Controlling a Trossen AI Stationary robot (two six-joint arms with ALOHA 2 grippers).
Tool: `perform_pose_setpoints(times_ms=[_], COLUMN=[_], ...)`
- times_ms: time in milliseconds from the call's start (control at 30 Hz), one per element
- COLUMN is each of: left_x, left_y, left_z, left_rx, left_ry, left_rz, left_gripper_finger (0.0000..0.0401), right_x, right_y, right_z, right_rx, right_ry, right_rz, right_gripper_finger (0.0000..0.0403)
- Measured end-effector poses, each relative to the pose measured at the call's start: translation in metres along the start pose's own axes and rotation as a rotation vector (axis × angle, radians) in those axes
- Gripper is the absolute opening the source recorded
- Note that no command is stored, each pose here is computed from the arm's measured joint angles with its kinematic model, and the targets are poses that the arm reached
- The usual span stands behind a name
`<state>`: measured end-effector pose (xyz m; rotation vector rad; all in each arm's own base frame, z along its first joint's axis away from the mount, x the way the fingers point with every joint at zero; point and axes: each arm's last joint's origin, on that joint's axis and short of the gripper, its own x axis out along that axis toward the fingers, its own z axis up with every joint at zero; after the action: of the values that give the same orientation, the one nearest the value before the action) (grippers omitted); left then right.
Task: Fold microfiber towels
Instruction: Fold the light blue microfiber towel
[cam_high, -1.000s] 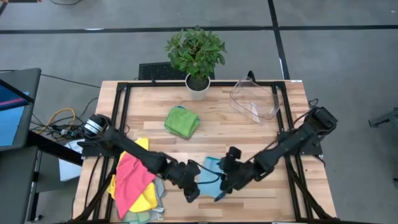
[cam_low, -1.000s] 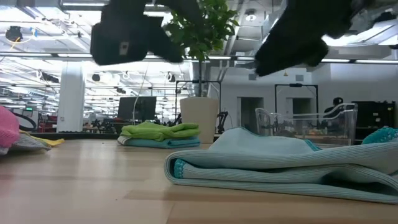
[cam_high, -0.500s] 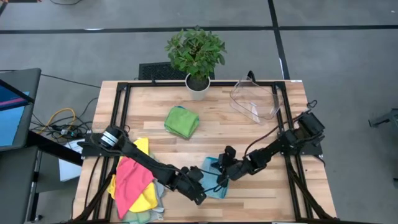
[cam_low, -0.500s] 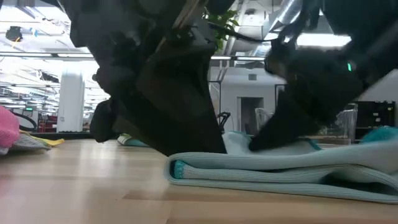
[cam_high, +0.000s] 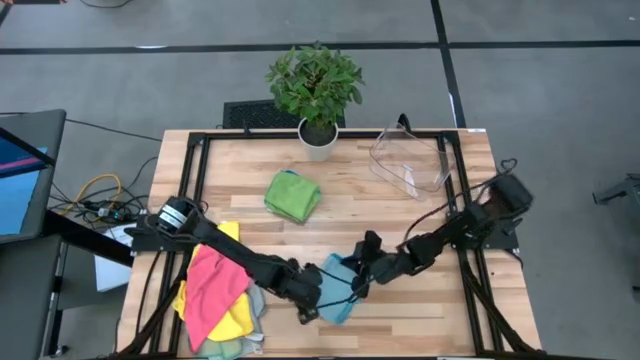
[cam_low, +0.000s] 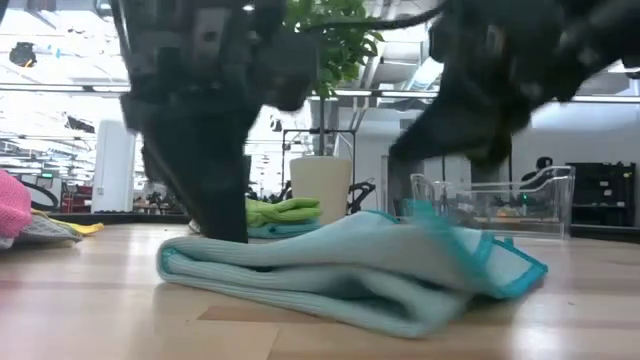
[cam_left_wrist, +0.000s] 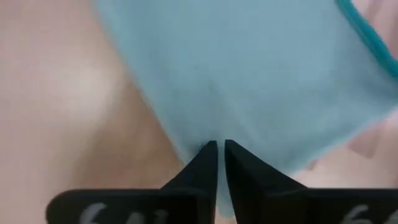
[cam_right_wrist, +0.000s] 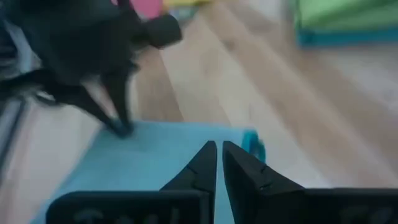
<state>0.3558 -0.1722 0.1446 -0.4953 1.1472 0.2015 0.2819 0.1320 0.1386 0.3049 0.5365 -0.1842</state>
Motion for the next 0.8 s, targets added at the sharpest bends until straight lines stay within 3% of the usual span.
perform_pose_setpoints(times_ms=[167, 267, 367, 533, 700, 800], left_x=[-0.042, -0.06, -0.083, -0.116, -0.121, -0.109], left_y=[0.011, 0.023, 0.032, 0.017, -0.004, -0.014], left_z=[0.015, 0.017, 0.022, 0.014, -0.009, -0.025], left_rx=[0.137, 0.2, 0.058, -0.129, -0.284, -0.49], left_ry=[-0.053, -0.037, -0.047, -0.057, -0.037, -0.057], left_rz=[0.049, 0.129, 0.133, -0.059, -0.116, -0.064], left_gripper_finger=[0.0002, 0.0002, 0.0002, 0.0026, 0.0114, 0.0178], right_x=[-0.027, -0.03, -0.03, -0.041, -0.051, -0.044], right_y=[0.009, 0.009, 0.003, 0.002, 0.003, -0.002], right_z=[0.021, 0.014, 0.007, 0.013, 0.041, 0.05], right_rx=[-0.044, -0.016, 0.089, 0.137, 0.01, -0.051], right_ry=[-0.066, -0.005, 0.138, 0.303, 0.39, 0.432], right_rz=[0.07, 0.068, 0.092, 0.171, 0.11, 0.023], right_gripper_finger=[0.0053, 0.0054, 0.0063, 0.011, 0.0181, 0.0216])
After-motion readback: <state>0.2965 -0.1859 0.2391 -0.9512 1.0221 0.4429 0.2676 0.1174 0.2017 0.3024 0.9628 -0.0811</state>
